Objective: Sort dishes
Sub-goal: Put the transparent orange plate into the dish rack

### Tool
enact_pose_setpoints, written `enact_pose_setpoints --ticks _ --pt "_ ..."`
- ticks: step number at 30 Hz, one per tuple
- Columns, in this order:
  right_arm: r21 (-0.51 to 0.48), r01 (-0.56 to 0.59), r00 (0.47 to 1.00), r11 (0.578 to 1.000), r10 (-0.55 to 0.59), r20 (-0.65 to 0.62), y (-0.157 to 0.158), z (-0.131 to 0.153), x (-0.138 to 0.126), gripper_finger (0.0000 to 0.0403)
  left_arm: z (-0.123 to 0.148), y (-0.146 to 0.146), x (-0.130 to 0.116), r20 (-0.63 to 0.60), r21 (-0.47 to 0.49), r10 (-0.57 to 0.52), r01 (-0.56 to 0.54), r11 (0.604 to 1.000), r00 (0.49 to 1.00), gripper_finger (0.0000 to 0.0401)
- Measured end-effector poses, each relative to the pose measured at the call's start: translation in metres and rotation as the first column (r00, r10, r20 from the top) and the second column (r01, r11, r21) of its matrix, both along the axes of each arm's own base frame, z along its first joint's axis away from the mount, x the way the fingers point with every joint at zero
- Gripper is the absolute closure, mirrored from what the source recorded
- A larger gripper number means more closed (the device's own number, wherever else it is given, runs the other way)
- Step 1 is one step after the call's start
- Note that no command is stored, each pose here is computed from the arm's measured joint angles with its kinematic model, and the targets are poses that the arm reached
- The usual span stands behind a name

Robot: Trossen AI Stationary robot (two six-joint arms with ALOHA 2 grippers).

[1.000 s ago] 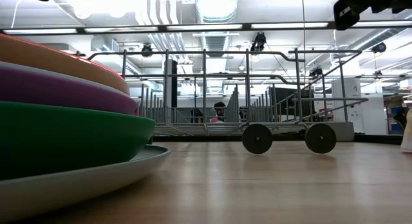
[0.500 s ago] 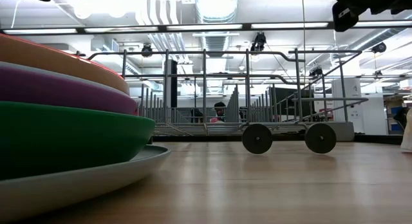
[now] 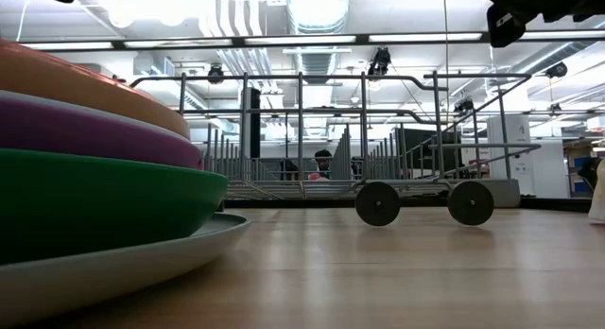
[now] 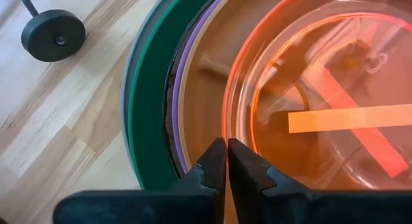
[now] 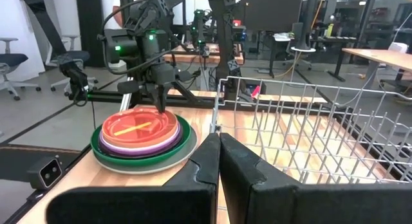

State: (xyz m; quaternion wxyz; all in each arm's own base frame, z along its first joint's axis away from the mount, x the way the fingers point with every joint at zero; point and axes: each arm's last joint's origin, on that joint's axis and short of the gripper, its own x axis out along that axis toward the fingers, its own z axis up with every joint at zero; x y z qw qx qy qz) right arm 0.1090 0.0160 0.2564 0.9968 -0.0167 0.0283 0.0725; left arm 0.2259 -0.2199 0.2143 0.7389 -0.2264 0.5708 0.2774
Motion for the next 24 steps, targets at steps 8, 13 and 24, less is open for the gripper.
enact_pose_setpoints --ticks 8,13,24 --pt "0.0 0.0 1.0 1.0 0.0 0.0 0.0 0.0 0.0 0.0401 0.0 0.0 0.0 -0.007 0.008 -0.021 0.021 1.0 1.0 0.0401" --pt "0.0 0.0 1.0 1.0 0.0 0.0 0.0 0.0 0.0 0.0401 0.01 -0.001 0.002 0.011 0.026 -0.05 0.05 0.998 0.999 0.0401" --pt "-0.007 -0.001 1.0 1.0 0.001 0.001 0.0 0.0 0.0 0.0401 0.023 -0.002 0.005 0.052 0.071 -0.074 0.07 0.995 0.996 0.0401"
